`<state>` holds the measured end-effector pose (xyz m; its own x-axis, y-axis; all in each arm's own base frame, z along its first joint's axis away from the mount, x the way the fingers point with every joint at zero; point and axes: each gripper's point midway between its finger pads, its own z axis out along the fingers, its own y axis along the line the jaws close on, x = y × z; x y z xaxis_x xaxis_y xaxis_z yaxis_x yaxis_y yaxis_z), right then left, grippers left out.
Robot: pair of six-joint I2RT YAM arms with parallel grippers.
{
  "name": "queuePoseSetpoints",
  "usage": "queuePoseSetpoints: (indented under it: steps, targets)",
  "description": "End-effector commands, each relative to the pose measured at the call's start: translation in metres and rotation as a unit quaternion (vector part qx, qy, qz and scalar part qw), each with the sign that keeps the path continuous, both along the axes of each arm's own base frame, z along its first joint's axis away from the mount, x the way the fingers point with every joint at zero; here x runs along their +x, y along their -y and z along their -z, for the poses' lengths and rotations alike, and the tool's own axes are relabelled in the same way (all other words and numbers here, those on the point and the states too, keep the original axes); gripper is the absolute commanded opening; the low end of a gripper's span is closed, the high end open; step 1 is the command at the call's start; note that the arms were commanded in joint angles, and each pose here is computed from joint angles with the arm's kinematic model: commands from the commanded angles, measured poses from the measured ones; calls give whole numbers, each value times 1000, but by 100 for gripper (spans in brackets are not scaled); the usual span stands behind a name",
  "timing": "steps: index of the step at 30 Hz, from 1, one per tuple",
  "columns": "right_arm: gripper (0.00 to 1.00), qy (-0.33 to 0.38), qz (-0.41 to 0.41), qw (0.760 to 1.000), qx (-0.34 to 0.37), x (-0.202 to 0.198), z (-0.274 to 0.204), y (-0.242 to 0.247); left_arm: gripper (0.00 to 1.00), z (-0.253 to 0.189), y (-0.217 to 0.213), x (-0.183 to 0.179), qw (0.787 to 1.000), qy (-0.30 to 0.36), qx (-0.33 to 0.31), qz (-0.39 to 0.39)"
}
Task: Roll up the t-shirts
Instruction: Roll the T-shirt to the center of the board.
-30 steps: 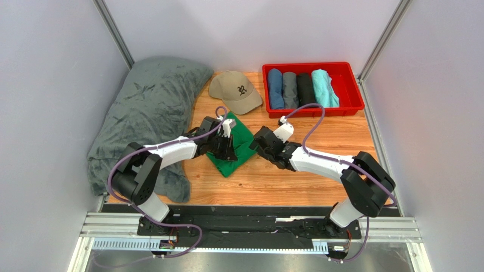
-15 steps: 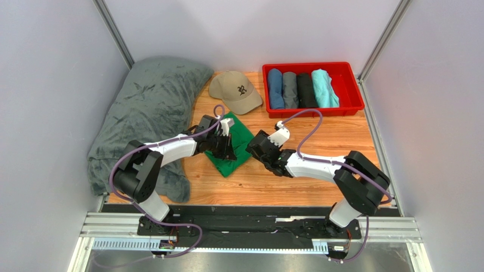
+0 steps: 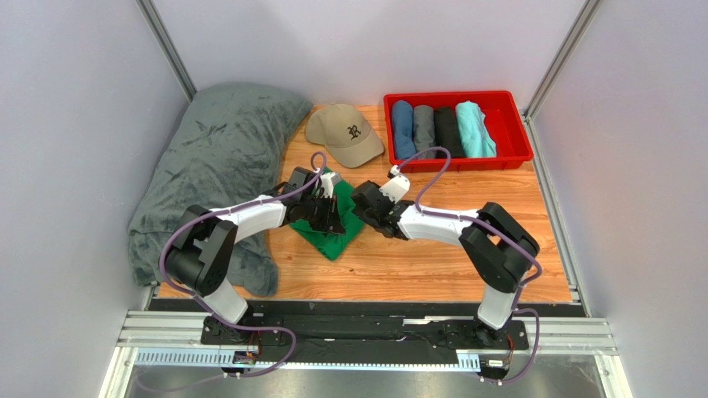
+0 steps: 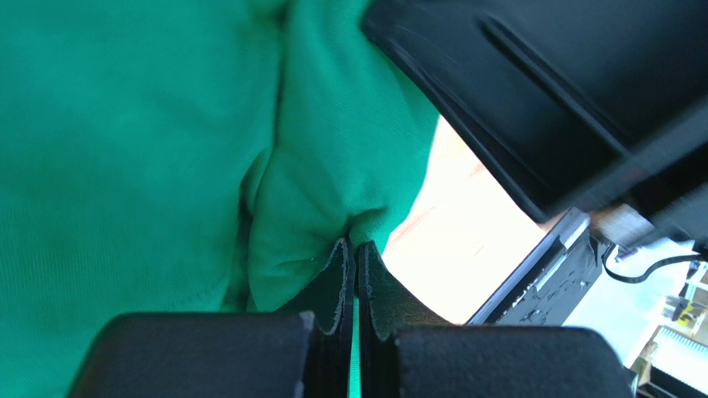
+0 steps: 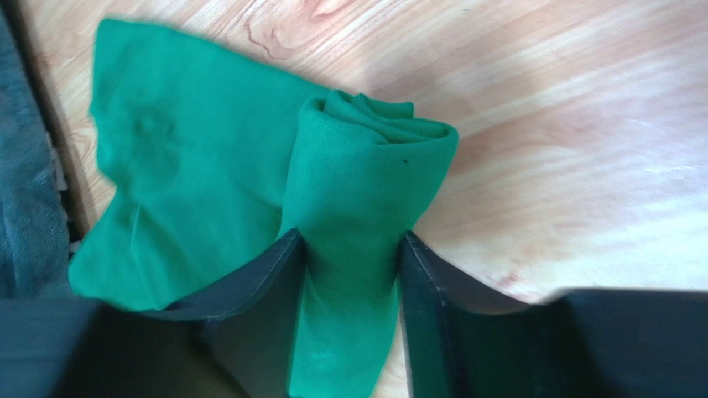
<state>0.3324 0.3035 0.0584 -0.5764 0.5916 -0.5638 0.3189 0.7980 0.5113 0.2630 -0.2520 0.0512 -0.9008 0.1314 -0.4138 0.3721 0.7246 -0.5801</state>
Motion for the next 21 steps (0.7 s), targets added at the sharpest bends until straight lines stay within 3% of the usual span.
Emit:
queuePoseSetpoints:
  steps: [1, 6, 9, 14, 17, 21]
  targets:
    - [40, -40, -15, 998, -37, 9, 2, -4, 0, -19, 4, 2, 999, 22, -17, 21]
    - [20, -95, -36, 990, -93, 7, 17, -1, 3, -32, 8, 6, 998, 46, -26, 40]
    - [6, -142, -51, 974, -168, 0, 18, 13, 17, -46, 4, 10, 995, 83, -18, 51]
    - [3, -178, -72, 956, -220, 1, 14, 26, 51, -62, -16, 28, 983, 180, 32, 26]
    - [2, -206, -80, 949, -227, 0, 17, 35, 53, -84, -33, 41, 965, 257, 55, -14]
    - [1, -220, -88, 940, -244, 1, 12, 40, 56, -133, -41, 41, 922, 380, 69, -30]
